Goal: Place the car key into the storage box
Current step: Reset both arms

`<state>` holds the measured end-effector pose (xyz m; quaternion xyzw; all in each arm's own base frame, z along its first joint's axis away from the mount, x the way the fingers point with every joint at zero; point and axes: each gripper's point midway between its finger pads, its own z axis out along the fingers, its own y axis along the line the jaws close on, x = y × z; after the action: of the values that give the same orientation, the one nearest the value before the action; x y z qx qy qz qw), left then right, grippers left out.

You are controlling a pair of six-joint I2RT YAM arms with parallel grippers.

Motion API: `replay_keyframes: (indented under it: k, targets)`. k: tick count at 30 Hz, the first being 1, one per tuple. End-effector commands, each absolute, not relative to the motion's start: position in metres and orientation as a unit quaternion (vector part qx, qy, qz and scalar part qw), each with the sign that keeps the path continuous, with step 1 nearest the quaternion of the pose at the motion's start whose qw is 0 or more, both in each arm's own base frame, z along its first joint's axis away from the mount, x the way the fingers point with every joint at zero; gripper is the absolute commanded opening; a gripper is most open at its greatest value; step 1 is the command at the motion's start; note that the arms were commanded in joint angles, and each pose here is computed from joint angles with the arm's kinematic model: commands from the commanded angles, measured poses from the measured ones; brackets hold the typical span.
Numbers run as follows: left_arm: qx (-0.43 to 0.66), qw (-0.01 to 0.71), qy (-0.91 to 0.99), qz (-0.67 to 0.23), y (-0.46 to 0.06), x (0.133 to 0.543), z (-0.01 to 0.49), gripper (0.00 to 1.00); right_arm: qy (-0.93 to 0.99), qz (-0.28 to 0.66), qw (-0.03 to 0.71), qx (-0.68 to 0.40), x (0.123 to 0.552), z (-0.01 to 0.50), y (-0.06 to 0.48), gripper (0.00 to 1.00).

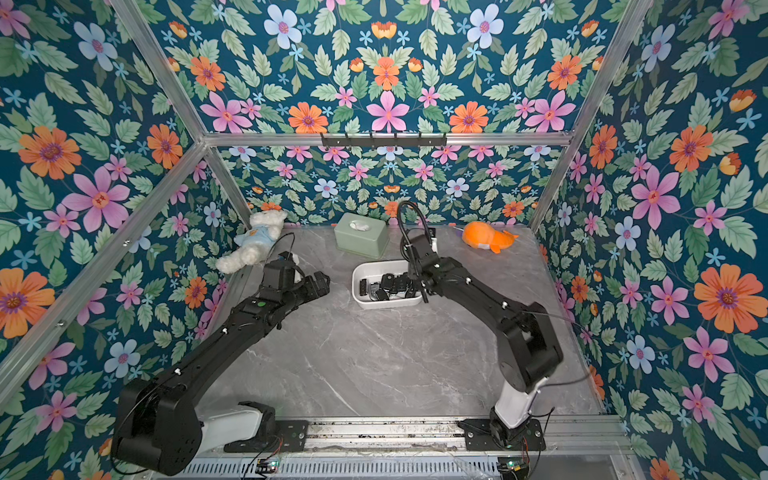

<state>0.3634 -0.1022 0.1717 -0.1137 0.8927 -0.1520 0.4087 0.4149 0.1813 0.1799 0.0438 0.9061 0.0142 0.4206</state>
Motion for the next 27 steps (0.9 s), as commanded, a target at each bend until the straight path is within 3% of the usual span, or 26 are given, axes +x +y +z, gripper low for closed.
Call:
replay_keyframes:
  k: [1, 6, 11, 13, 18, 21, 27]
  targets:
    - [-0.1, 0.436, 0.892, -0.062, -0.073, 0.368, 0.175, 0.99, 0.85, 0.063, 0.507, 0.128, 0.419, 0.215, 0.137, 0.77]
    - [-0.097, 0.455, 0.885, 0.019, -0.046, 0.375, 0.167, 0.99, 0.773, 0.079, 0.59, 0.219, 0.38, 0.199, 0.037, 0.86]
    - [-0.072, 0.483, 0.867, 0.095, -0.025, 0.379, 0.152, 0.99, 0.684, -0.006, 0.679, 0.266, 0.323, 0.185, -0.027, 0.99]
    - [-0.058, 0.497, 0.858, 0.118, -0.019, 0.381, 0.146, 0.99, 0.683, -0.013, 0.683, 0.259, 0.319, 0.184, -0.036, 0.99]
    - [-0.054, 0.519, 0.84, 0.148, -0.002, 0.385, 0.131, 0.99, 0.708, -0.142, 0.651, 0.233, 0.314, 0.157, -0.067, 0.99]
    - [-0.055, 0.526, 0.836, 0.148, 0.006, 0.391, 0.121, 0.99, 0.674, -0.132, 0.689, 0.232, 0.308, 0.16, -0.069, 0.99]
    - [-0.073, 0.618, 0.771, 0.137, 0.023, 0.385, 0.128, 0.99, 0.693, -0.137, 0.674, 0.219, 0.32, 0.155, -0.066, 0.99]
